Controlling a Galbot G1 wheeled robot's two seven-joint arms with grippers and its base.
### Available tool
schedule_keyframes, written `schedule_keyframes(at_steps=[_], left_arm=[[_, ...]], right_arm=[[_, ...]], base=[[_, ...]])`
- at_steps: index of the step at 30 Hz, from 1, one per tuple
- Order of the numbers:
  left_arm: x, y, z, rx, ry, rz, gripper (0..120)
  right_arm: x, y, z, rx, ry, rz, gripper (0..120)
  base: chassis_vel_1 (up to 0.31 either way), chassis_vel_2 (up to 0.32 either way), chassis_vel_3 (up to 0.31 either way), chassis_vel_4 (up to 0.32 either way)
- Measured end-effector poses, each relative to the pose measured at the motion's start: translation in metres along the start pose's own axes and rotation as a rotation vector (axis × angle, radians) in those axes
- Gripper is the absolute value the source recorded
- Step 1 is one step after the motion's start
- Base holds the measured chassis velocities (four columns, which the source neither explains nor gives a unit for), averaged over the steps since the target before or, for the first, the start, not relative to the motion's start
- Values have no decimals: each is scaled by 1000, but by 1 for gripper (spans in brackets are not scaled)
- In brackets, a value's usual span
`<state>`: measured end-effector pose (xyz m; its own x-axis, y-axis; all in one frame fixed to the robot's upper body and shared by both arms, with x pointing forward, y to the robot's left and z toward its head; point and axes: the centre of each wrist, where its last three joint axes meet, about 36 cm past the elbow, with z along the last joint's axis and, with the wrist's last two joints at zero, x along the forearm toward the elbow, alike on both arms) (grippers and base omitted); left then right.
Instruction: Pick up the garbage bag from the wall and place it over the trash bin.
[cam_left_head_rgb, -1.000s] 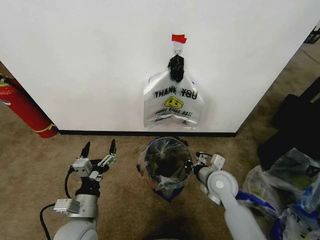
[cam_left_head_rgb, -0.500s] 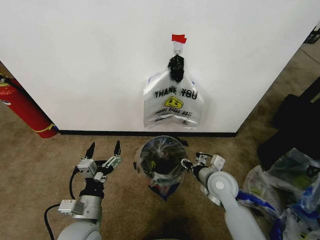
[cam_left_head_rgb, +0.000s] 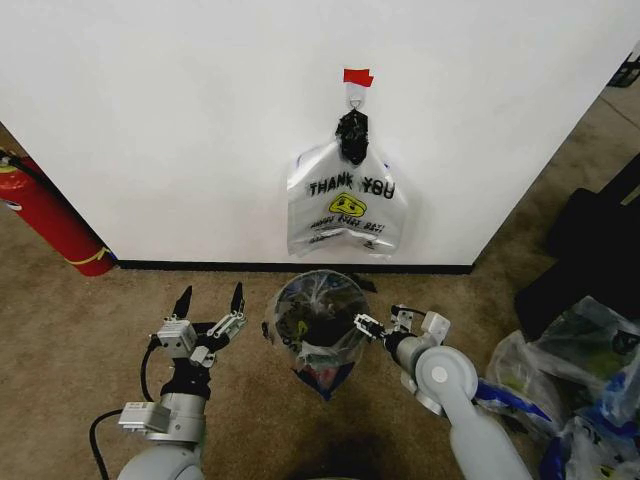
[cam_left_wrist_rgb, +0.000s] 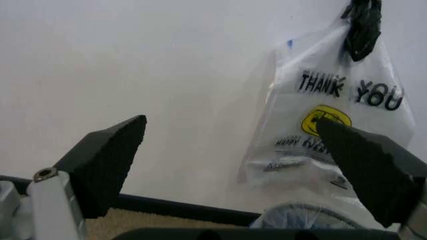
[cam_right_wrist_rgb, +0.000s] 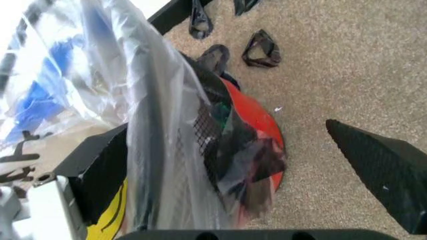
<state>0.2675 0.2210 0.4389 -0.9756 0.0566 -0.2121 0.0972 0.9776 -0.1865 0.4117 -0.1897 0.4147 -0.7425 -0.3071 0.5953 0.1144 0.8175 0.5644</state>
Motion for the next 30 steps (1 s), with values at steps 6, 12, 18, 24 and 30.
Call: schedule_keyframes(at_steps=[6, 12, 18, 24, 30], left_arm=[[-3, 1, -2, -8, -12, 2, 100], [-11, 8, -3, -35, -28, -14, 100], [-20, 17, 2, -98, -58, -63, 100], [-15, 15, 3, -120, -70, -43, 100], [-6, 9, 1, -154, -98, 14, 100]], right_arm=[[8, -3, 8, 83, -155, -60, 100], [47, -3, 14, 256, -529, -96, 100], [87, -23, 37, 491, -922, -35, 100], [129, -38, 73, 624, -1023, 47, 100], [161, -41, 83, 647, -1051, 94, 100]], base=[[0, 0, 0, 0], [0, 0, 0, 0], [0, 0, 0, 0], [0, 0, 0, 0], [0, 0, 0, 0]])
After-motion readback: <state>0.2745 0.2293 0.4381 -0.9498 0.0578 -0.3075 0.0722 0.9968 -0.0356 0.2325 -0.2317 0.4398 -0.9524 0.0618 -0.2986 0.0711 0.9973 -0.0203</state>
